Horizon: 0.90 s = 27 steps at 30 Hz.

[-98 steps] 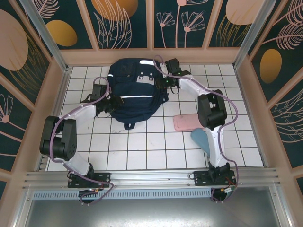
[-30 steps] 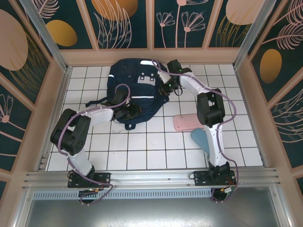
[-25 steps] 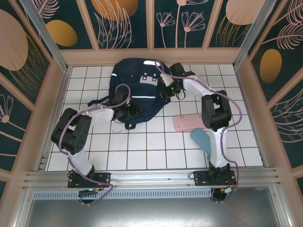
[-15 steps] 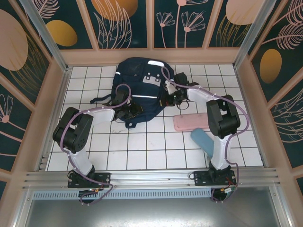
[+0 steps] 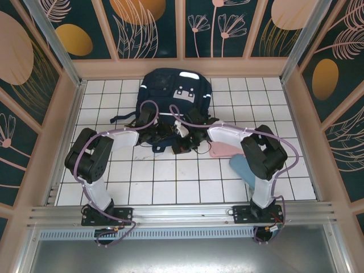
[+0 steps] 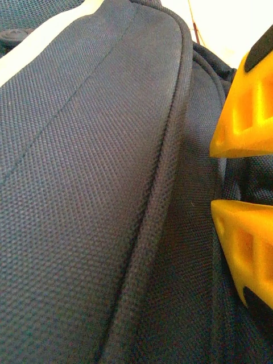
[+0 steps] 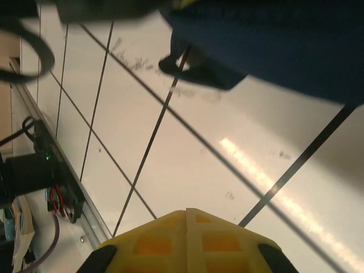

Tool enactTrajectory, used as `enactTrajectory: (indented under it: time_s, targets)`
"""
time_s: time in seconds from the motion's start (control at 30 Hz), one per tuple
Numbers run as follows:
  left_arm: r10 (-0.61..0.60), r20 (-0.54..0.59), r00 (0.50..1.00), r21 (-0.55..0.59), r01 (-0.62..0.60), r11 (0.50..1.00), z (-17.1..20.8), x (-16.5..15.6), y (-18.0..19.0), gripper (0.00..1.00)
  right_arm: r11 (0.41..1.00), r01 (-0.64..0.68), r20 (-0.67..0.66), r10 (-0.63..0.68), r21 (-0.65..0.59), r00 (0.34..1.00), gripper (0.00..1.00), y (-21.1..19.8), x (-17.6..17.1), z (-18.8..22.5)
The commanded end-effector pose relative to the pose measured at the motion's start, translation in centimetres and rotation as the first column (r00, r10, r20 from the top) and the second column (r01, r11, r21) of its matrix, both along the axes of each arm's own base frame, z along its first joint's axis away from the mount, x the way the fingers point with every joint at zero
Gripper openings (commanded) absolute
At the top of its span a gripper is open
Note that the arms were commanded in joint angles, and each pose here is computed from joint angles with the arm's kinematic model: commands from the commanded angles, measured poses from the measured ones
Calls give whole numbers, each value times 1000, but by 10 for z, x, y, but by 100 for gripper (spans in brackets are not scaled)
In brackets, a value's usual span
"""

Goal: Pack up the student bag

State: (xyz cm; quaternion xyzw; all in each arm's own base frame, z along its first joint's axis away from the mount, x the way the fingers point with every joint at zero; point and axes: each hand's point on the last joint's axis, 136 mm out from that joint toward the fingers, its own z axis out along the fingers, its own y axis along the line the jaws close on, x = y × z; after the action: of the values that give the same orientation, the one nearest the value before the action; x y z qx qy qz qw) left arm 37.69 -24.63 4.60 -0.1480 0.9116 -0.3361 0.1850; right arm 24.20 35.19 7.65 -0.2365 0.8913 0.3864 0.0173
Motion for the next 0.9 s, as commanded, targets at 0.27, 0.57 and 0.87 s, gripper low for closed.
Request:
enactTrajectory:
  time_s: [0.27, 0.57, 0.87]
  targets:
    - [3, 65, 998, 26, -5, 1000, 24, -3, 8, 30, 909, 416, 247, -396, -31, 884, 39, -71, 89, 60]
    - [-24, 86, 996, 8, 24, 1000, 43, -21, 1, 31, 825, 529, 404, -423, -198, 811, 38, -93, 144, 34]
    - [-85, 56, 995, -27, 86, 996, 42, -35, -31, 31, 774, 582, 437, -446, -249, 781, 40, -107, 186, 21]
